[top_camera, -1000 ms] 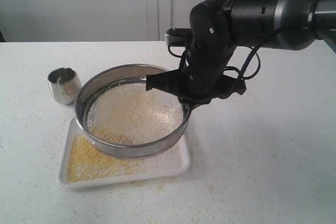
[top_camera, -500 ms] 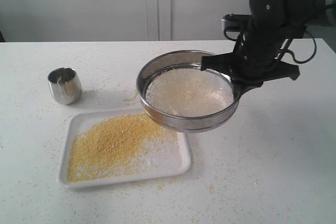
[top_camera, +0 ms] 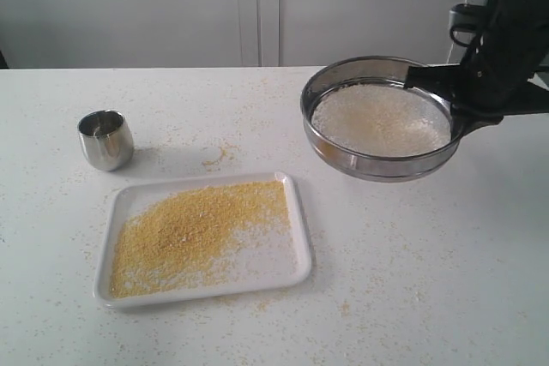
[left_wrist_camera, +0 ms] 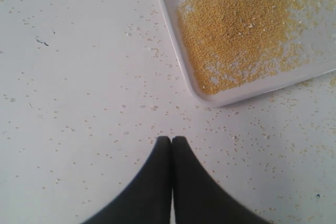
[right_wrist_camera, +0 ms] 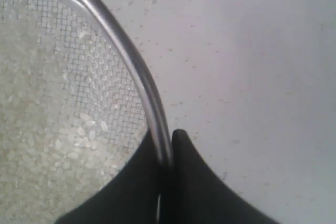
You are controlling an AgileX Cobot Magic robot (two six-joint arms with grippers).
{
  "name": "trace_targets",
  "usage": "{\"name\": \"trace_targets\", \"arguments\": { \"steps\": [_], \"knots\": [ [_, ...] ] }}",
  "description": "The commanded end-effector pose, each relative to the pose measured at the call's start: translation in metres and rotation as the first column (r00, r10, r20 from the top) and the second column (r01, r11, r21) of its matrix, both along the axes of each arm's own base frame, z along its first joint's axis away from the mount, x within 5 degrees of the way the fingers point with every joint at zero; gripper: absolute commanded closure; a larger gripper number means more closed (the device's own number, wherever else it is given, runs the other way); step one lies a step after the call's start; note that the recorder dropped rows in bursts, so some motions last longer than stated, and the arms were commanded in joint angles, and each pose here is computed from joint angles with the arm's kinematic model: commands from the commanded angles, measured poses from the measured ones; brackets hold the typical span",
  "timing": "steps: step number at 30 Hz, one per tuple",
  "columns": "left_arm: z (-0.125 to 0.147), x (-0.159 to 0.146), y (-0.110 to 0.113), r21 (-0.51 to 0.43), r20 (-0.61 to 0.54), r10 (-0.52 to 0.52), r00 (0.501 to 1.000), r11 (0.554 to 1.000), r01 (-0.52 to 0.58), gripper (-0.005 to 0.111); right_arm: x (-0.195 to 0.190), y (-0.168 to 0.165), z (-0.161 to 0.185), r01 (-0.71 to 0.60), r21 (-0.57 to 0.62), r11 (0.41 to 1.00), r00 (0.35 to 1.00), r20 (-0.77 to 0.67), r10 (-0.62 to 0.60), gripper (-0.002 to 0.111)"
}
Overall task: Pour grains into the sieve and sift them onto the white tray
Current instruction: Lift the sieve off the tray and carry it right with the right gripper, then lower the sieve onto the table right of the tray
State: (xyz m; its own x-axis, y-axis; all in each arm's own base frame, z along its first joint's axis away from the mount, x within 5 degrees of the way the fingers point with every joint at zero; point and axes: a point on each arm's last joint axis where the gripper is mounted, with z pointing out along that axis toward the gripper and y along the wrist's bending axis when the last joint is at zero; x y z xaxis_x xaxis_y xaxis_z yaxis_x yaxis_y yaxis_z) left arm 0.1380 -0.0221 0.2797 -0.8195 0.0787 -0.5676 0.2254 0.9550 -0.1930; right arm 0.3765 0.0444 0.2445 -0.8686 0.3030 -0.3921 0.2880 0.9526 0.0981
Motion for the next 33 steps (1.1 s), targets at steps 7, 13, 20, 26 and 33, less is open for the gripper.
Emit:
{"name": "trace_targets", "arguments": {
  "steps": [7, 13, 20, 26, 33],
  "knots": [
    [-0.001, -0.002, -0.001, -0.012, -0.009, 0.0, 1.0, 1.0, 0.0, 0.107, 0.019, -0.015, -0.023, -0.069, -0.032, 0.997, 0.997, 0.029, 0.07, 0.108],
    [-0.001, -0.002, -0.001, -0.012, -0.009, 0.0, 1.0, 1.0, 0.0, 0.107, 0.027, -0.013, -0.039, -0.066, -0.019, 0.998, 0.997, 0.029, 0.067, 0.108],
    [-0.001, -0.002, -0.001, -0.012, -0.009, 0.0, 1.0, 1.0, 0.0, 0.107, 0.035, -0.013, -0.048, -0.079, -0.033, 0.996, 0.994, 0.076, 0.082, 0.108],
    [-0.001, -0.002, -0.001, -0.012, -0.008, 0.001, 1.0, 1.0, -0.001, 0.107, 0.035, -0.014, -0.052, -0.013, 0.003, 1.0, 0.998, 0.06, 0.013, 0.108],
    [-0.001, -0.002, -0.001, -0.012, -0.008, 0.001, 1.0, 1.0, -0.001, 0.107, 0.037, -0.021, -0.062, 0.035, 0.031, 0.999, 0.999, 0.03, -0.036, 0.108]
  ]
}}
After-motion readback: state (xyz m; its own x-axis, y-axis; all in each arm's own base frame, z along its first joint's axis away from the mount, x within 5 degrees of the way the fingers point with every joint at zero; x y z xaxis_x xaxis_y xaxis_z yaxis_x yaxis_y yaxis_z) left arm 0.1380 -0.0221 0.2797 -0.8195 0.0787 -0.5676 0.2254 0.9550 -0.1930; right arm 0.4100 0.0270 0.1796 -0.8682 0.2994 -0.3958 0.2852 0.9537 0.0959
